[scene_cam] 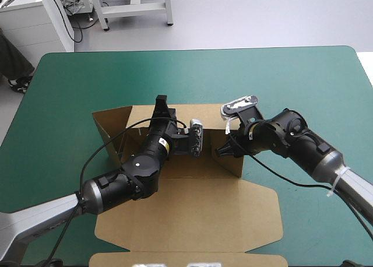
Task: Fold the box
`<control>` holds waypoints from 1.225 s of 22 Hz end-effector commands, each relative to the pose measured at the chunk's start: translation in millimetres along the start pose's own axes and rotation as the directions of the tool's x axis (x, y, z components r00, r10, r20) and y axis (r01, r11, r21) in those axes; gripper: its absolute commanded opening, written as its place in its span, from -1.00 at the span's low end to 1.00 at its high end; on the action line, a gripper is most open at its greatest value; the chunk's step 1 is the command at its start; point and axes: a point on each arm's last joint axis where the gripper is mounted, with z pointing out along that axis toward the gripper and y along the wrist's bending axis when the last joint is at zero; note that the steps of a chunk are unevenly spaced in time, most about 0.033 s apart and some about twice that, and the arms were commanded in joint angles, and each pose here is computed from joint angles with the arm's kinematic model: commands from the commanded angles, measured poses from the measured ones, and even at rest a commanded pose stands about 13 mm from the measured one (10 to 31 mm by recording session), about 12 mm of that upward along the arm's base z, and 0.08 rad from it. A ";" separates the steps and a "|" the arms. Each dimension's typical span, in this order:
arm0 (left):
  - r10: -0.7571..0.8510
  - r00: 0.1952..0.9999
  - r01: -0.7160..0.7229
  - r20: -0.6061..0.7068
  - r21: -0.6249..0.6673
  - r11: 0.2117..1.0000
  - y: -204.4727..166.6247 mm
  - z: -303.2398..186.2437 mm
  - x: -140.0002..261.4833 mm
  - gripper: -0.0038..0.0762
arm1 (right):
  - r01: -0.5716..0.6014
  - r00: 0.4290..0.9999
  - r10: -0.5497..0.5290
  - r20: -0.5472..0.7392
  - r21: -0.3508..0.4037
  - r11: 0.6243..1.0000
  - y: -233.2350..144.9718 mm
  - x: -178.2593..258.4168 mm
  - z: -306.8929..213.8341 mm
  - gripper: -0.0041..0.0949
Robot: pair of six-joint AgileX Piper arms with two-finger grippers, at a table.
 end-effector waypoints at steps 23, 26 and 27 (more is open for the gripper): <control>-0.063 0.996 0.065 0.060 -0.032 0.997 12.4 -8.0 -3.4 -0.92 | 0.080 0.952 -0.059 0.299 -0.060 0.995 15.5 5.9 -52.1 -0.04; -0.063 0.996 0.065 0.058 -0.032 0.997 12.4 -8.0 -3.2 -0.92 | 0.072 0.952 -0.046 0.304 -0.074 0.995 16.1 6.4 -54.7 -0.03; -0.063 0.996 0.065 0.060 -0.032 0.997 12.4 -8.0 -3.4 -0.92 | 0.059 0.958 -0.033 0.285 -0.083 0.995 16.4 8.2 -54.5 -0.03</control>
